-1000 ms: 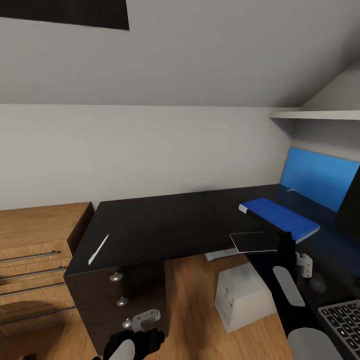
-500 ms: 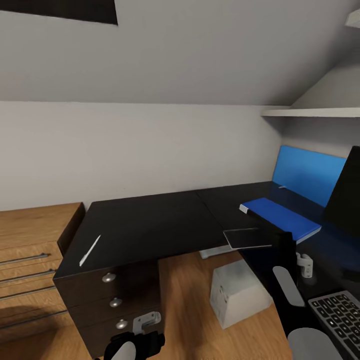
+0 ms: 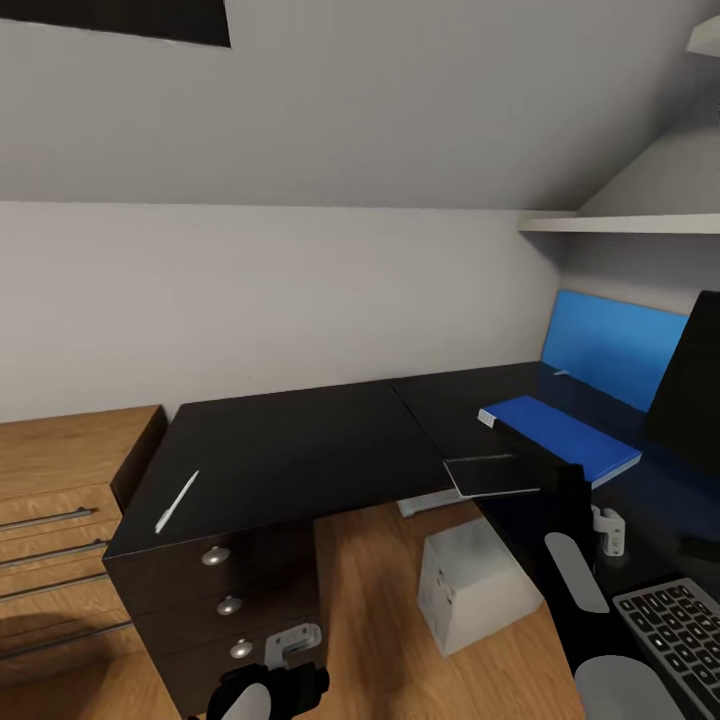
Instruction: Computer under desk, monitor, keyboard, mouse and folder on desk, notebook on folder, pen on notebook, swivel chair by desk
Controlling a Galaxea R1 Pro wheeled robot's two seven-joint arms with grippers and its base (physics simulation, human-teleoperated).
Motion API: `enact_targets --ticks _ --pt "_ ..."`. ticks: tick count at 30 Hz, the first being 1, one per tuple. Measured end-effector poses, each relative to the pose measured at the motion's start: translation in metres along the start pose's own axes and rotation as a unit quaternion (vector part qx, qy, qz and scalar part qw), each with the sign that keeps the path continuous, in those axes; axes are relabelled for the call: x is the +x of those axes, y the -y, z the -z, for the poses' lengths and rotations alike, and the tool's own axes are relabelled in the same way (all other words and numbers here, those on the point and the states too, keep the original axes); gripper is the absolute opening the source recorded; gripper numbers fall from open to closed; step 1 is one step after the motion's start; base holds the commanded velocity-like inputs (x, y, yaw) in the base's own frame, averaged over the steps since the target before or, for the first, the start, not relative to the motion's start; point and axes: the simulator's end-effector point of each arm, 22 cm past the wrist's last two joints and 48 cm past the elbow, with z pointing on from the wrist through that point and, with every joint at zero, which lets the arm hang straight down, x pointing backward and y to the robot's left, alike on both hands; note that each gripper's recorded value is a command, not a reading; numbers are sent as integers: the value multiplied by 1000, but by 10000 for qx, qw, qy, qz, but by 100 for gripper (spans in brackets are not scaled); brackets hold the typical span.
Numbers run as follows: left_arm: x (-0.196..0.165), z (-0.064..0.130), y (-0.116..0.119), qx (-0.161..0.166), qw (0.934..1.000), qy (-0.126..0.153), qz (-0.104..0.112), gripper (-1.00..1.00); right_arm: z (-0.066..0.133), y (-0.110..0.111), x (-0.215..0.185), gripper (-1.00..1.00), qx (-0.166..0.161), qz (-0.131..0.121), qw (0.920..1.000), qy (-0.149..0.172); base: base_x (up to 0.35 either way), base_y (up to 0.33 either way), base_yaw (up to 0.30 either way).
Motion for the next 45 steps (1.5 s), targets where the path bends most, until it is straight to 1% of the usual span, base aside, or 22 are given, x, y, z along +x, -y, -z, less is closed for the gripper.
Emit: enact_targets --ticks 25,34,36,39,42,45 --pt "3 -1 1 7 10000 -20 -46 100 0 3 0 -100 29 0 10000 1 0 0 -10" --pt "3 -1 2 22 10000 -22 -52 100 -1 7 -1 -100 101 3 9999 4 0 0 0" --pt "3 -1 2 27 10000 -24 -51 100 -1 14 -3 -100 209 -4 9998 28 0 0 0" --pt "3 -1 3 30 10000 -28 -48 100 -2 28 -9 -100 485 -15 9988 92 0 0 0" --pt "4 -1 3 33 10000 -31 -51 100 -2 35 -12 -100 628 -13 9980 120 0 0 0" --pt "4 -1 3 36 10000 -33 -50 100 -3 38 -13 -100 677 -8 9976 130 0 0 0"
